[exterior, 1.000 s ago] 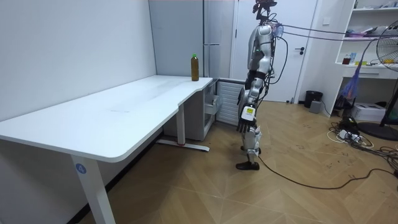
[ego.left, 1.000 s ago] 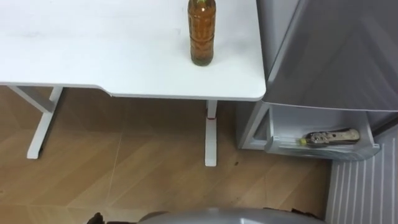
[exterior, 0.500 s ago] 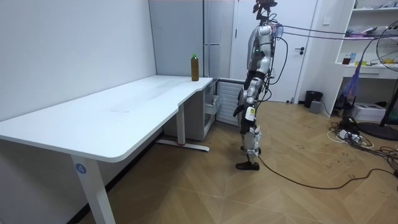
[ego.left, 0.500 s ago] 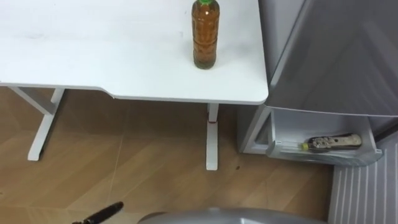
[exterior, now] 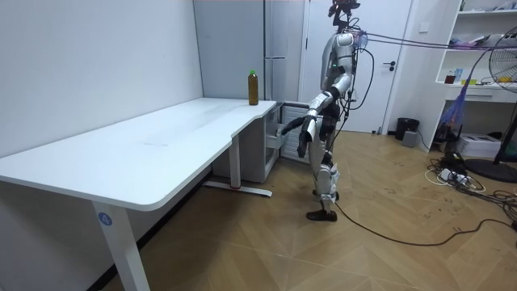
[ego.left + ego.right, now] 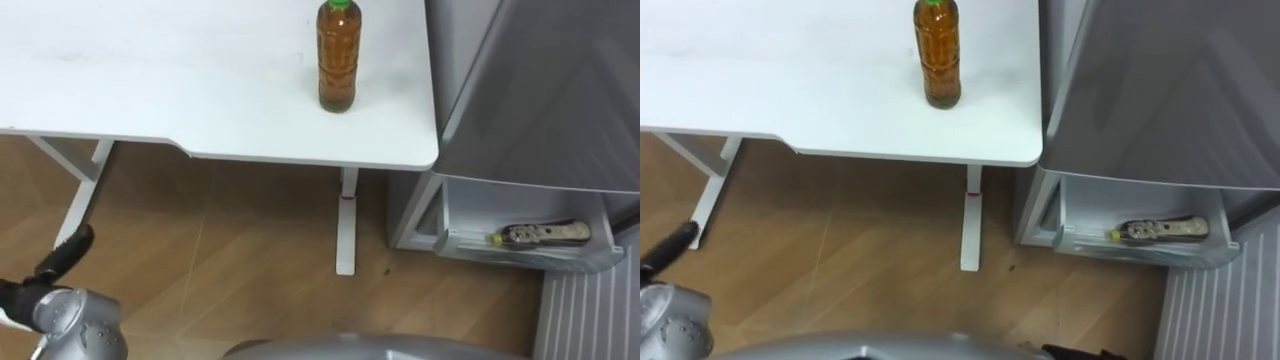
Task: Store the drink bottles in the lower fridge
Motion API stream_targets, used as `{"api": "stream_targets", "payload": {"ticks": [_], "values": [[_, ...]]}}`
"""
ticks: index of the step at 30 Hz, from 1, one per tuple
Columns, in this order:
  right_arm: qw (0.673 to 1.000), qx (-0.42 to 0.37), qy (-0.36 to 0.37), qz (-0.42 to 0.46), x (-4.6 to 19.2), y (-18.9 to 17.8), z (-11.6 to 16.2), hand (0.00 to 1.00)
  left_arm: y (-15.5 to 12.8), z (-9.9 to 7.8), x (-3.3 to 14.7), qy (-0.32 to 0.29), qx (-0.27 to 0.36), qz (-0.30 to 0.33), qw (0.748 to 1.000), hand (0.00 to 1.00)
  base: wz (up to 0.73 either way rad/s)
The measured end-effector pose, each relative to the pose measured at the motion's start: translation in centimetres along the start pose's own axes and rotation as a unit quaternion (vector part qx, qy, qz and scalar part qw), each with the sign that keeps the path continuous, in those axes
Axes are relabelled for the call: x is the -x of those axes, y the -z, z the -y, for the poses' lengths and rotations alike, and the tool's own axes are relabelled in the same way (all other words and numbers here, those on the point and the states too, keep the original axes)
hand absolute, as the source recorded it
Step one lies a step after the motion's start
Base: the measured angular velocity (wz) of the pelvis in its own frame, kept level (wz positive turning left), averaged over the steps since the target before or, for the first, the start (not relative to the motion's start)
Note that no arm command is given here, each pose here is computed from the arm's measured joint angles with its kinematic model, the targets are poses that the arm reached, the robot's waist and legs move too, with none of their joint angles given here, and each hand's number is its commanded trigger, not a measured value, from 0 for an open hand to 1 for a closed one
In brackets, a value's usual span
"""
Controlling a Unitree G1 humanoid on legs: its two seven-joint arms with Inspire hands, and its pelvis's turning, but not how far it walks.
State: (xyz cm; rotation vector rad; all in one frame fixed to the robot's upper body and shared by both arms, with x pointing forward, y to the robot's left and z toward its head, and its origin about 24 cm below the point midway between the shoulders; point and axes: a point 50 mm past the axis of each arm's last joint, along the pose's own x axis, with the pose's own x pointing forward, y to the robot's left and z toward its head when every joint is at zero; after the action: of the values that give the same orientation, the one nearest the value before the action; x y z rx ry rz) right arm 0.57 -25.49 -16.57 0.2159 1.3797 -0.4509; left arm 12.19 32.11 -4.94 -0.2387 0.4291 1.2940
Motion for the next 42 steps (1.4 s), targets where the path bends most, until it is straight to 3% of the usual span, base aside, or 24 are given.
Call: {"api": "stream_targets", "payload": {"ticks": [7,14,21,34,42], "values": [[1.0,0.006,0.0,0.004,0.0,0.1,0.1,0.0,-3.8,2.1,1.7,0.037,-0.014,0.13,0.991,0.0,0.0],[0.999,0.028,-0.01,0.018,0.0,0.0,0.1,0.0,-7.1,4.1,4.0,0.095,0.026,0.217,0.971,0.0,0.0],[0.999,0.034,-0.028,0.02,0.0,0.0,-0.1,0.0,-9.9,6.9,7.6,0.217,0.063,0.279,0.933,0.0,0.02],[0.999,0.024,-0.028,0.022,-0.1,-0.4,-0.5,0.0,-9.1,9.7,10.1,0.354,0.014,0.294,0.888,0.0,-0.02],[0.999,0.029,-0.033,0.025,-0.2,-0.7,-0.8,0.0,-9.5,12.1,12.0,0.453,0.0,0.297,0.841,0.0,-0.04]]}}
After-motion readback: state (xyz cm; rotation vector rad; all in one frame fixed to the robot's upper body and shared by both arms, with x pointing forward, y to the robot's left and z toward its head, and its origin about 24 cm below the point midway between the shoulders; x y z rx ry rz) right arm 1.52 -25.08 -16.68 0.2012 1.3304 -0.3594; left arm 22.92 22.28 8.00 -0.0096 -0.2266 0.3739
